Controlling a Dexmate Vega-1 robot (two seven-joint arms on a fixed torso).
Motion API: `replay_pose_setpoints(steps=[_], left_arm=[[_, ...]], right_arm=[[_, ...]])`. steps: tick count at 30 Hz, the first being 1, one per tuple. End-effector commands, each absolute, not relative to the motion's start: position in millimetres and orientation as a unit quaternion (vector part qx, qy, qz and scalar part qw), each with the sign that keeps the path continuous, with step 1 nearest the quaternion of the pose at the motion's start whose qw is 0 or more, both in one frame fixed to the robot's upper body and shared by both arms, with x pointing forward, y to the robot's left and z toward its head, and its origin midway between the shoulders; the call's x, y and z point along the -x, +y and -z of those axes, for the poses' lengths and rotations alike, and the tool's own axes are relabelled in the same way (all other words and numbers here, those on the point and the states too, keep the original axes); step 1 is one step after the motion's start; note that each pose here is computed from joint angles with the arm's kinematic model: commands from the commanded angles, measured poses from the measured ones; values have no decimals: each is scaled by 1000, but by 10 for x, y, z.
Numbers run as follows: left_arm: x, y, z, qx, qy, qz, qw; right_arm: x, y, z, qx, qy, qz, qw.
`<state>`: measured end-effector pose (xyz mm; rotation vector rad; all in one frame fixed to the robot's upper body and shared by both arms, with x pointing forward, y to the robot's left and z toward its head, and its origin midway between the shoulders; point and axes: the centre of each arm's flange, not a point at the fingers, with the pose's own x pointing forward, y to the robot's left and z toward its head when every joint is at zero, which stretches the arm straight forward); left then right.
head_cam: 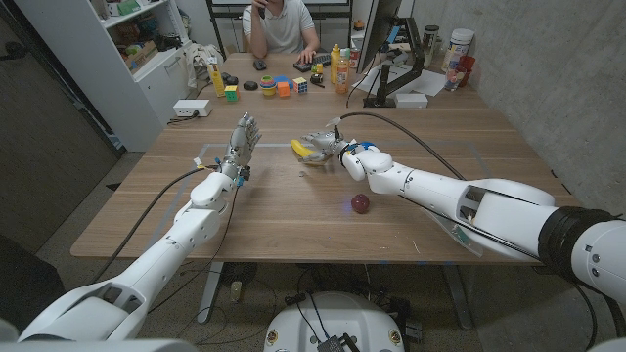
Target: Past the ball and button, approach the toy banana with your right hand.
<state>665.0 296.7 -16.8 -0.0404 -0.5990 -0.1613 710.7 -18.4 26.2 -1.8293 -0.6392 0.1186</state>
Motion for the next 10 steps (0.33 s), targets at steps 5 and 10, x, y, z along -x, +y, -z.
replay_pose_setpoints(steps=[5, 10], left_arm=[[-6712, 2954, 157, 20, -291, 79, 953], [-6726, 2940, 158, 20, -289, 80, 954]], right_arm=[[-7176, -207, -267, 774, -269, -54, 570], [-7194, -227, -264, 772, -267, -56, 573]])
